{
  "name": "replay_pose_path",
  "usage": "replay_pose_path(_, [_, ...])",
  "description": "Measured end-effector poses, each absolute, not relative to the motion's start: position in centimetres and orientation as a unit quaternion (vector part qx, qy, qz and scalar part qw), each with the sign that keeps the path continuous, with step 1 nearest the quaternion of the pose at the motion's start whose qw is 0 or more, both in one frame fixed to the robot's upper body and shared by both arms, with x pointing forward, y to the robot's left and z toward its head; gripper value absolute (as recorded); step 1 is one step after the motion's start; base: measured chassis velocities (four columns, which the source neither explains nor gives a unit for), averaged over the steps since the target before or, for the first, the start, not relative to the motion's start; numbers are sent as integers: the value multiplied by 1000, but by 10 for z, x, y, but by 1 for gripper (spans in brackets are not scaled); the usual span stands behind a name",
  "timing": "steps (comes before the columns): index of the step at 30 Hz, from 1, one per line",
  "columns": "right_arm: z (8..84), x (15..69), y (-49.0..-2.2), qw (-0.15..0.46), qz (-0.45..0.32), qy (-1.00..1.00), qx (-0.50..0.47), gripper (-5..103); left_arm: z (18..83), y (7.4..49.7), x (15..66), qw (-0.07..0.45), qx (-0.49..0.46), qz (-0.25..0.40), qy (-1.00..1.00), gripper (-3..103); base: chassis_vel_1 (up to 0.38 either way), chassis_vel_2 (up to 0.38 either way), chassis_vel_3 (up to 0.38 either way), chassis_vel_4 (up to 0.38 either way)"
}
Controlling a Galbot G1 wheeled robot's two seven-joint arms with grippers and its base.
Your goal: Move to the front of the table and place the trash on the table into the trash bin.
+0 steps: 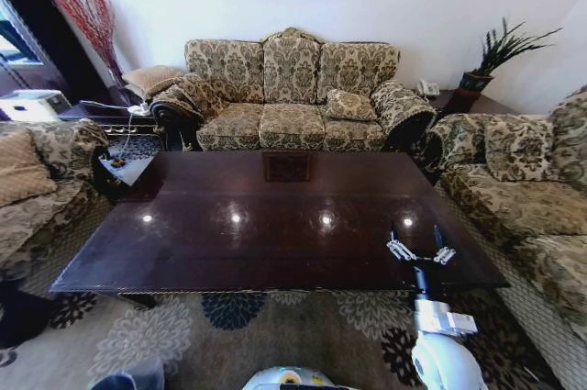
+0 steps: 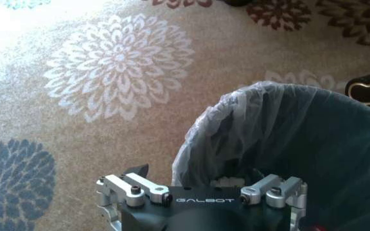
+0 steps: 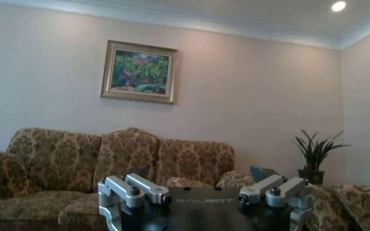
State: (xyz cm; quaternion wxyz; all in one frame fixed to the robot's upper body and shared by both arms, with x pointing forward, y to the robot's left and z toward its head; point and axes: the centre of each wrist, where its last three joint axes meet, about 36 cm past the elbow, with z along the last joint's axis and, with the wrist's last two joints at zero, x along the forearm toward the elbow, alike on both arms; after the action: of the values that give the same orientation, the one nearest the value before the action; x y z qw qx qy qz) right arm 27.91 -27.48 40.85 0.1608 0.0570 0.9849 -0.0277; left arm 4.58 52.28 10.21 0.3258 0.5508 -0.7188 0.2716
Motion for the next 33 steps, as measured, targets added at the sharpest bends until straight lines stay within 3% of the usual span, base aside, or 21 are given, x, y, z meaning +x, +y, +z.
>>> replay_pose_path(26, [409, 279, -275, 161, -28, 985, 57, 100, 103, 523, 46, 325, 551, 271, -719, 100, 0, 0, 0, 0])
replay_pose_path(33, [409, 279, -275, 161, -28, 985, 57, 100, 128, 535, 60, 292, 542, 280, -736, 100, 0, 0, 0, 0])
